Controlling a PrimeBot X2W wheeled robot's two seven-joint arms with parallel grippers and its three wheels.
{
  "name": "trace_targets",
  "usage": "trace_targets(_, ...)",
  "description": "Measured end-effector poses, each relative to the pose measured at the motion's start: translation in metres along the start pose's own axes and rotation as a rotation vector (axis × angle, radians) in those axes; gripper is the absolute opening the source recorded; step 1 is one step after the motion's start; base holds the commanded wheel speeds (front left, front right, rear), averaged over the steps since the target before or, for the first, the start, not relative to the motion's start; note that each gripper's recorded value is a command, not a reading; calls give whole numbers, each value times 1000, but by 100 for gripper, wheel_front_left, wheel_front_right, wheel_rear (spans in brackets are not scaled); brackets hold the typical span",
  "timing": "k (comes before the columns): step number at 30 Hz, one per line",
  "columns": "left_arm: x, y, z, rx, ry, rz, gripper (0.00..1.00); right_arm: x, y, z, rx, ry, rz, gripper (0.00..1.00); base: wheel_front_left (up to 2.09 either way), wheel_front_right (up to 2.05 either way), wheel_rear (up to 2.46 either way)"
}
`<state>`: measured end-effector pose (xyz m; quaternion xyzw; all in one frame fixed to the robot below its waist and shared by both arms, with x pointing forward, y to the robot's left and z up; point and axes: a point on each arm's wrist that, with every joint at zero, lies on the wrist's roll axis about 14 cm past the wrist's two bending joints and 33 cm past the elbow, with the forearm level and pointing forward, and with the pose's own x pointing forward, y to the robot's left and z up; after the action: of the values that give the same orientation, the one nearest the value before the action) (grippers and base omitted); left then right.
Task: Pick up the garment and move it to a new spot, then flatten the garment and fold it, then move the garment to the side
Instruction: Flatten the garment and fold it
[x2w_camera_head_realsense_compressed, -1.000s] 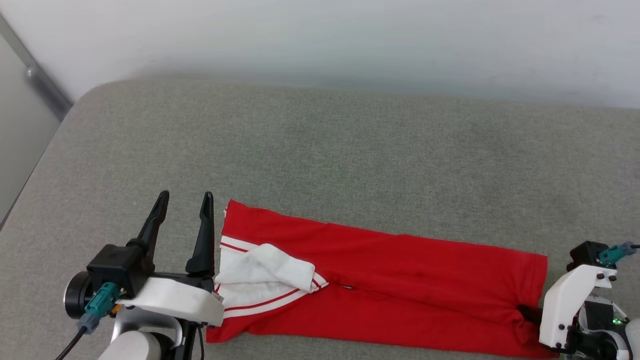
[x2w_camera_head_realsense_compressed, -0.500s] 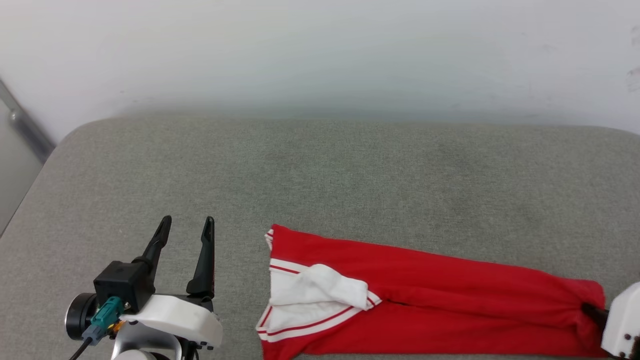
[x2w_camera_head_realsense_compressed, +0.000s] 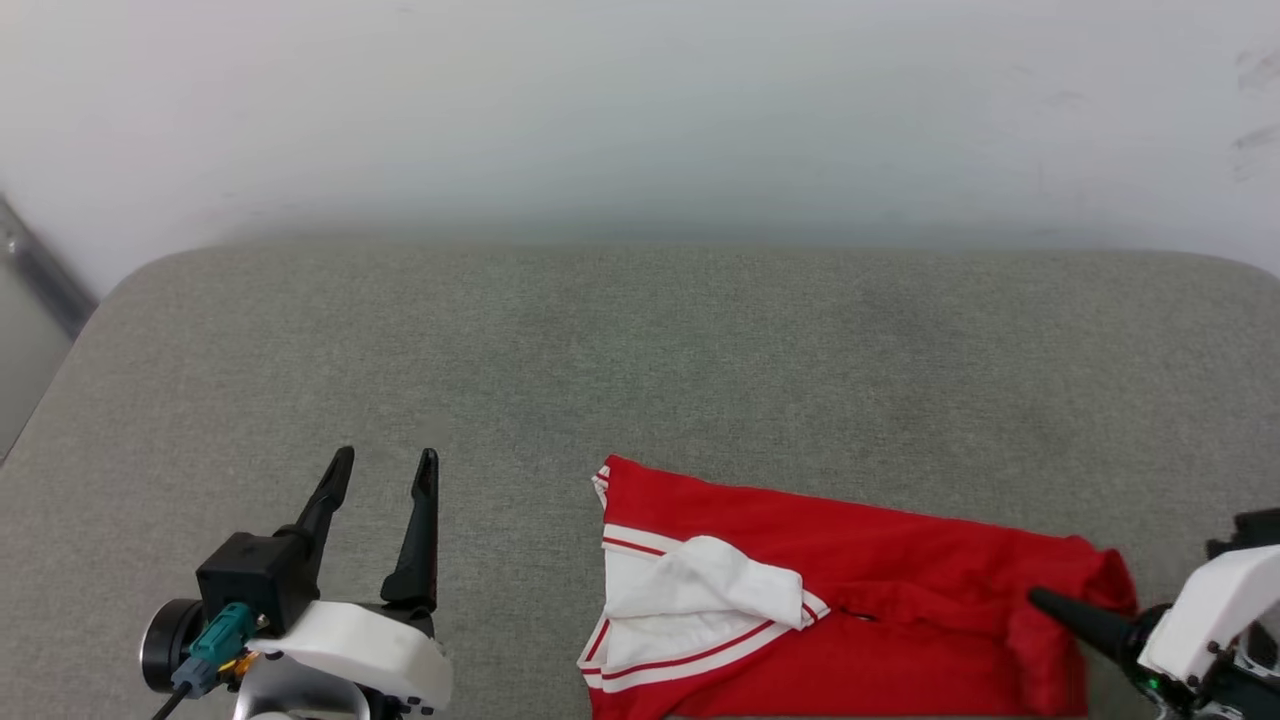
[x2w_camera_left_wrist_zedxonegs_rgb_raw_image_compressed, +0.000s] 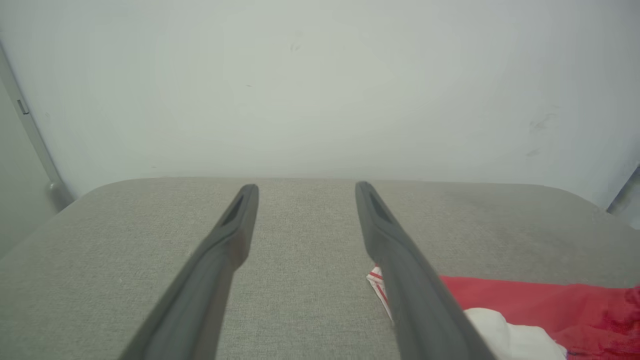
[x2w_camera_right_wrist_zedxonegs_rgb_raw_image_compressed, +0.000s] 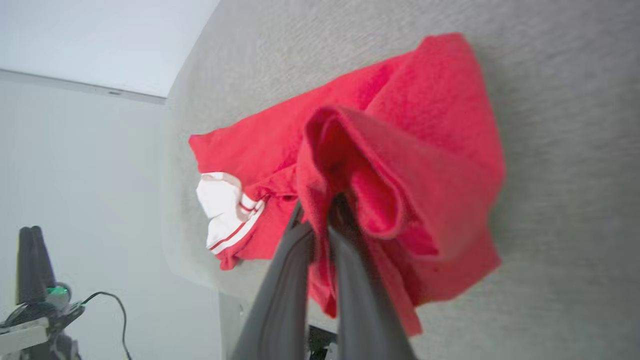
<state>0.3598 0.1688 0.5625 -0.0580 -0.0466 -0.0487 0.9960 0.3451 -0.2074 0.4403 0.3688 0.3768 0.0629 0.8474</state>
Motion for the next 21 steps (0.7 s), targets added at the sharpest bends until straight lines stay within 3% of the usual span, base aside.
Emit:
trace_targets(10,-4,4,-2,-2,15,6,100,38,101,-62,8,276,336,0,0,0,0)
trace_targets(16,-1,13,-6,-8,29,23,100,69,163,-109,-58,417,466,0,0,0,0)
trace_targets(20,1,22,-10,-8,36,50,100,89,187,-127,-126,448,488,0,0,0,0)
trace_targets(21,0,24,-12,-7,42,58,100,95,188,-127,-149,433,477,19,0,0,0)
